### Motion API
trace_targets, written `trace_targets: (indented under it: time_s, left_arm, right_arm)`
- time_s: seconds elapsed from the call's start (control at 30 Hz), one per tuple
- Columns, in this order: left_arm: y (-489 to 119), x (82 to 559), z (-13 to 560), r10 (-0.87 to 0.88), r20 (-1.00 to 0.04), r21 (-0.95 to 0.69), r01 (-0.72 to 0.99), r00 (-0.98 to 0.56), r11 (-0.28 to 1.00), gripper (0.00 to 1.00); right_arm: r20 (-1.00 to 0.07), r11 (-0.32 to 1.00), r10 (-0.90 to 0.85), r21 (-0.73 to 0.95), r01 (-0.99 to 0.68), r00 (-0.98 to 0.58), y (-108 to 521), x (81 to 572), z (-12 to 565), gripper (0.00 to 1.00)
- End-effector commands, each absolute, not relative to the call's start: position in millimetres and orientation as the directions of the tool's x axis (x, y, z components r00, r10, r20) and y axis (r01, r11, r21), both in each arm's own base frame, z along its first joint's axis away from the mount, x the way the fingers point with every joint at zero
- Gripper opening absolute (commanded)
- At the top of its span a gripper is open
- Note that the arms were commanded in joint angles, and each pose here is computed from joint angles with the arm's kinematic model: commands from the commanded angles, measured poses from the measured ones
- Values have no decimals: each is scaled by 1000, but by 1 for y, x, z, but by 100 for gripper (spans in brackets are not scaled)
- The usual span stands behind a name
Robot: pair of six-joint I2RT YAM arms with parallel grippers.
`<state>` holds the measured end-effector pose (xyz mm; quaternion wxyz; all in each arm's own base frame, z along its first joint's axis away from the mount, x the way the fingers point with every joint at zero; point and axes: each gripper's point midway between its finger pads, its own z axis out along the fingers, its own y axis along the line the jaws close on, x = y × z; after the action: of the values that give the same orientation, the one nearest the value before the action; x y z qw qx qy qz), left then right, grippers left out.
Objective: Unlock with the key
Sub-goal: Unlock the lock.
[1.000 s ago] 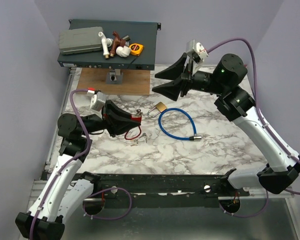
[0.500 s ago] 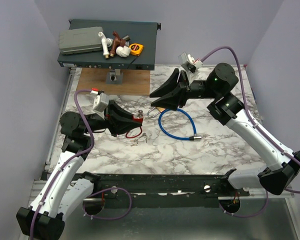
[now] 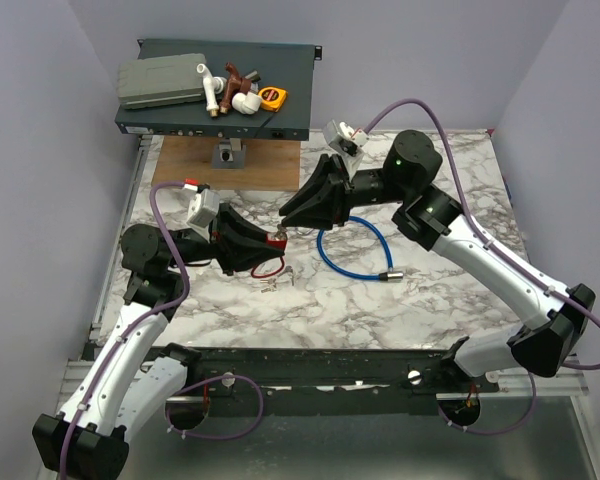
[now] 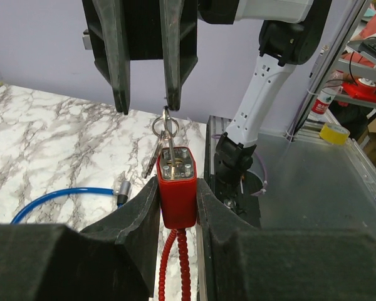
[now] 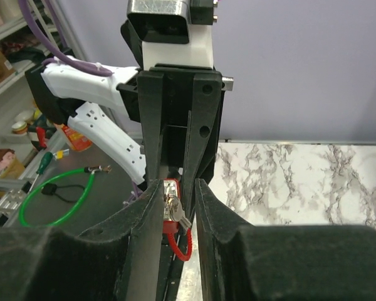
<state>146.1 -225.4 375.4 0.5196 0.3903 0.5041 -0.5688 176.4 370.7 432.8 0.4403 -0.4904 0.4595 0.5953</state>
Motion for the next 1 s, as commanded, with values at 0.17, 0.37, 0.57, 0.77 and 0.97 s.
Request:
trace_targets:
  time_s: [0.17, 0.37, 0.57, 0.77, 0.97]
  left_arm:
    - [-225, 136, 381, -201, -975, -102, 995, -95, 23, 0]
    - [-225, 136, 382, -203, -975, -99, 995, -92, 23, 0]
    - [-225, 133, 382, -201, -975, -95, 995, -90, 16, 0]
    - [-225, 130, 382, -200, -976, -86, 996, -84, 4, 0]
    - [-225, 126, 382, -197, -978, -73, 997, -73, -6, 0]
  right_arm:
    - [-994, -152, 70, 72, -986, -84, 372, 177, 437, 28]
    - [-995, -148, 57, 73, -986, -83, 375, 177, 430, 24]
    - [-996, -116, 58, 57, -992, -64, 377, 183, 429, 21]
    - [-997, -96, 62, 44, -994, -50, 378, 186, 428, 1]
    - [-998, -64, 42, 43, -997, -45, 379, 190, 420, 1]
